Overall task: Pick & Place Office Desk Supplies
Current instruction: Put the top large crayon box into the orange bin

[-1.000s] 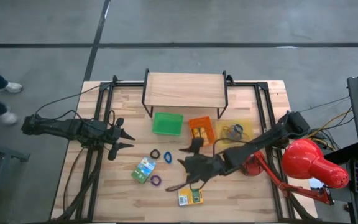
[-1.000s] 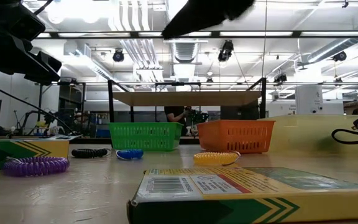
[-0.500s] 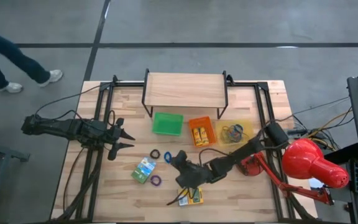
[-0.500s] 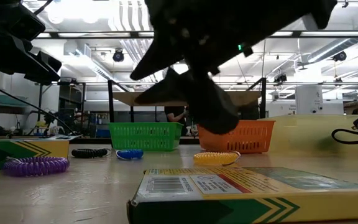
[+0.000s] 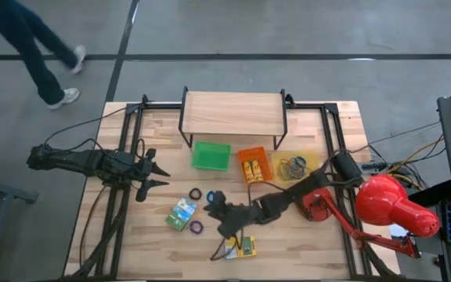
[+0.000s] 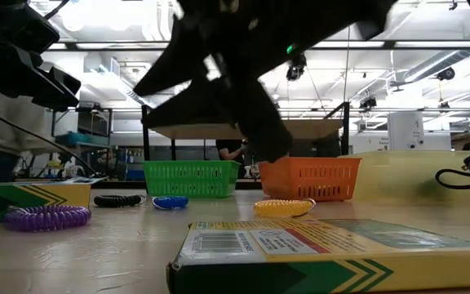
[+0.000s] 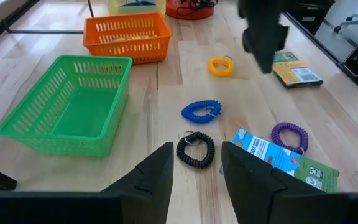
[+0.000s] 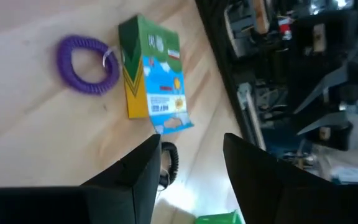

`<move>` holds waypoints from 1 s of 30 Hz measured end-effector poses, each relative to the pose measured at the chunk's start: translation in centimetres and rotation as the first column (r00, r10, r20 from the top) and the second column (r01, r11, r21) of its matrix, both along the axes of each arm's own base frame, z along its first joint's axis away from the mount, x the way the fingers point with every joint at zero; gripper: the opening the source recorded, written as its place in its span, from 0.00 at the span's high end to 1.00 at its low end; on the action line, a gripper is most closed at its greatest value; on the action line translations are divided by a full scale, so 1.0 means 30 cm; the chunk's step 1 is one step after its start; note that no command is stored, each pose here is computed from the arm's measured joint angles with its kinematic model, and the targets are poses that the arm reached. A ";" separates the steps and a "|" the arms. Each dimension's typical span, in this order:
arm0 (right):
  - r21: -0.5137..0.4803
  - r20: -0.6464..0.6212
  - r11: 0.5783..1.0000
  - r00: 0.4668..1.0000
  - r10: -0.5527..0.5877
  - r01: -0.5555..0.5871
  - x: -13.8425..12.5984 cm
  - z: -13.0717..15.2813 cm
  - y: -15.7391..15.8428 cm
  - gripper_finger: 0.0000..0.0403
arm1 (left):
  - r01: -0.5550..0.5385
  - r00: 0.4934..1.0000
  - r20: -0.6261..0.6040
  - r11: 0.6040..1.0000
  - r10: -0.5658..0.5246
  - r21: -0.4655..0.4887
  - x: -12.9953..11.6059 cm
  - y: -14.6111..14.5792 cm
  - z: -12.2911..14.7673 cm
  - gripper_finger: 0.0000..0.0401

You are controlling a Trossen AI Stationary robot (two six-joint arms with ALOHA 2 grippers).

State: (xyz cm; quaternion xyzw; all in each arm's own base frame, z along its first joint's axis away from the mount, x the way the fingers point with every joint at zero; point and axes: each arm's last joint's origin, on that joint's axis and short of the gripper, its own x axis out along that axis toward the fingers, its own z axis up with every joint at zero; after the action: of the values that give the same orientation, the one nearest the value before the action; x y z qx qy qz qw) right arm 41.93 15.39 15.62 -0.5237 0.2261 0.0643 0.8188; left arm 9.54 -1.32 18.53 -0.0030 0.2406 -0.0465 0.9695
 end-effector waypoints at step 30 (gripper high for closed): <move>-0.068 -0.055 0.995 0.996 0.067 -0.070 0.184 -0.131 -0.058 0.63 | 0.000 1.000 0.000 1.000 0.000 0.000 0.000 0.000 0.000 0.64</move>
State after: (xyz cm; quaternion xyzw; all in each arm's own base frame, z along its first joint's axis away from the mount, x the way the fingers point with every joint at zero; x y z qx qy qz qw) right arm 47.44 13.65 11.70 -0.5578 0.2315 0.0980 0.7910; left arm 9.54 -1.32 18.53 -0.0030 0.2408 -0.0464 0.9695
